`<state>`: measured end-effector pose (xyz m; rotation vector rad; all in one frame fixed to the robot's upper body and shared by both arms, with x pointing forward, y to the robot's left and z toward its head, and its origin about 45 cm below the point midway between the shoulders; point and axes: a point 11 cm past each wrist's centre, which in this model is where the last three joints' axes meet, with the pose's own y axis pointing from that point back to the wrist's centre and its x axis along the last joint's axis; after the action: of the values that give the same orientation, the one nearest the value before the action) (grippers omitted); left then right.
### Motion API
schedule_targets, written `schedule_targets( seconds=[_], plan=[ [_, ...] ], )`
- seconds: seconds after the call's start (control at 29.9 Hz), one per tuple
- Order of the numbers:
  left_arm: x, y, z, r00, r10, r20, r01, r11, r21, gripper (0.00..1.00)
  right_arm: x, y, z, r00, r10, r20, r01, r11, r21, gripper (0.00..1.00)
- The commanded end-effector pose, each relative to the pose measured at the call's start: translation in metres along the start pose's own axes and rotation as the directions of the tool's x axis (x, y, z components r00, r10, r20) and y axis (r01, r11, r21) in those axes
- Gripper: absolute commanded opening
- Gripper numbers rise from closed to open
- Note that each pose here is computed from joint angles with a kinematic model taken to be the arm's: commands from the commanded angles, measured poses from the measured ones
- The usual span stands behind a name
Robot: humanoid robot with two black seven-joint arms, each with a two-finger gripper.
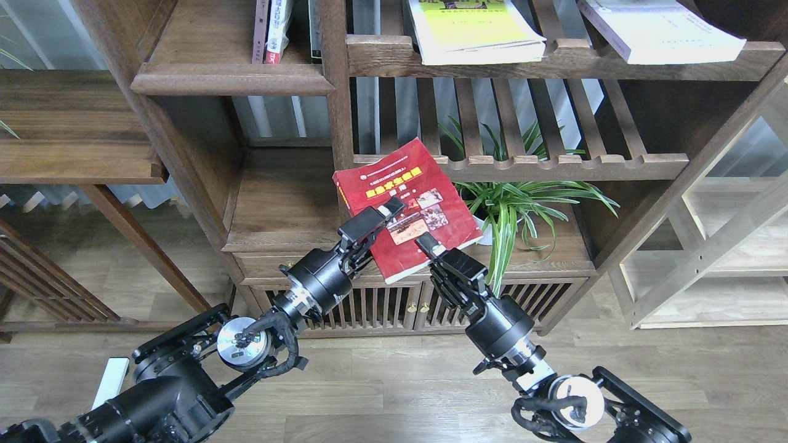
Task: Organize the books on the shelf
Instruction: 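Grasp the red book's lower edge with the left gripper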
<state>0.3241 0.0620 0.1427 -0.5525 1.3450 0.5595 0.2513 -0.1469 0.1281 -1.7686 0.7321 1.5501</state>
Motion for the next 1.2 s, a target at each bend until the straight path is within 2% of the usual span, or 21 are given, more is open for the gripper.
schedule_targets(
  seconds=[0.0,0.17,0.3,0.5,0.57,0.67,0.77,0.97,1.17],
  plan=[
    [-0.003,-0.001,-0.001,1.000,-0.009,-0.004,0.009,1.000,0.002,0.35,0.000,-0.001,0.003,1.000,-0.001,-0.004,0.001,1.000,-0.012,0.01],
    [-0.003,-0.001,0.000,1.000,-0.009,-0.007,0.009,1.000,-0.003,0.24,0.001,0.000,0.007,1.000,0.002,0.000,-0.002,1.000,-0.020,0.02],
    [0.000,0.001,-0.001,1.000,-0.002,-0.011,0.002,1.000,-0.003,0.04,0.003,0.000,0.010,1.000,0.008,0.003,-0.008,0.999,-0.031,0.02],
    [0.001,0.002,-0.004,1.000,0.001,-0.012,-0.001,1.000,0.005,0.02,0.006,0.002,0.009,1.000,0.020,-0.002,-0.020,0.999,-0.029,0.05],
    [0.002,0.002,-0.005,1.000,0.002,-0.012,-0.002,1.000,0.005,0.01,0.008,0.005,0.006,1.000,0.029,-0.010,-0.029,0.999,-0.028,0.13],
    [0.003,0.003,-0.005,1.000,0.006,-0.008,-0.006,1.000,0.000,0.00,0.011,0.008,0.001,0.999,0.043,-0.030,-0.044,0.999,-0.028,0.34],
    [0.001,0.002,-0.010,1.000,0.000,0.001,0.000,1.000,0.017,0.00,0.010,0.008,-0.006,0.998,0.041,-0.045,-0.042,0.999,-0.015,0.49],
    [-0.002,0.001,-0.009,0.999,-0.009,0.031,0.008,1.000,0.017,0.00,0.003,0.005,-0.023,0.997,0.024,-0.072,-0.023,0.999,0.022,0.65],
    [-0.003,0.000,-0.007,0.996,-0.013,0.086,0.011,1.000,0.021,0.00,-0.001,0.004,-0.037,0.996,0.016,-0.089,-0.011,0.998,0.057,0.68]
  ],
)
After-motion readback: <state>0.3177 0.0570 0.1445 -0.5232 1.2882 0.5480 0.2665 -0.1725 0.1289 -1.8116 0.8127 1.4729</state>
